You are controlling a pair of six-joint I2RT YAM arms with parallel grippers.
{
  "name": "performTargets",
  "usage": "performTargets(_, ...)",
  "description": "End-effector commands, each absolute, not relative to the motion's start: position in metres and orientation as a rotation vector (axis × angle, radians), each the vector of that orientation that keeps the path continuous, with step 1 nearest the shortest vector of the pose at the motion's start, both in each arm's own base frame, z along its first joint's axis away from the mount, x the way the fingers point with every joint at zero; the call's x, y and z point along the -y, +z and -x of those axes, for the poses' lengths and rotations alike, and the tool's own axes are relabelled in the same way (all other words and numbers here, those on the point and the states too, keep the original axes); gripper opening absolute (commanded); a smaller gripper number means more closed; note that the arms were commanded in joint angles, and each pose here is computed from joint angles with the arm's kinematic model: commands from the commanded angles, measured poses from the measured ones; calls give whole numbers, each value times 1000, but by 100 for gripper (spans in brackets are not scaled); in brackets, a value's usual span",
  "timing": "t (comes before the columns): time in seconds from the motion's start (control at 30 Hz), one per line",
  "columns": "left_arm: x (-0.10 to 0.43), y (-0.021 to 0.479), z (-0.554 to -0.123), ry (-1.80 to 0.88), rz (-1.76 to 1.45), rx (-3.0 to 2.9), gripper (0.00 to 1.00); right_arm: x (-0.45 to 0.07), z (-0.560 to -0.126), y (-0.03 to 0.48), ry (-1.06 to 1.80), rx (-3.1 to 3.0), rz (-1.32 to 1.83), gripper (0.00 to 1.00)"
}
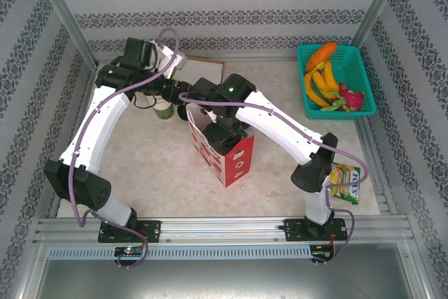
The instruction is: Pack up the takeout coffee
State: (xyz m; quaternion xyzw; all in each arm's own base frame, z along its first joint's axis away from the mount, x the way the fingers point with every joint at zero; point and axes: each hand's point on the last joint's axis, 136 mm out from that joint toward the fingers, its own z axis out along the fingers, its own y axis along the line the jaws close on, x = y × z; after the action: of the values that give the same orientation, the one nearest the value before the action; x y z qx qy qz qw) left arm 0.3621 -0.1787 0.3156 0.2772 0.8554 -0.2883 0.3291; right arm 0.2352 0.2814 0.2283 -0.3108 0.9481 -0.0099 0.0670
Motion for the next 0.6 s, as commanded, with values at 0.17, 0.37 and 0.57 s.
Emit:
performTargets(0.17, 175, 320, -360, -1003, -824, -2167, 86, -250, -213, 232, -29, -2950, 955, 54)
performTargets(0.37, 201, 304, -360, -922, -937, -2242, 82, -252, -215, 231, -35, -2943, 982, 54)
performTargets(0.57, 208, 281, -372, -780, -1027, -2333, 81, -250, -214, 232, -34, -2940, 979, 54)
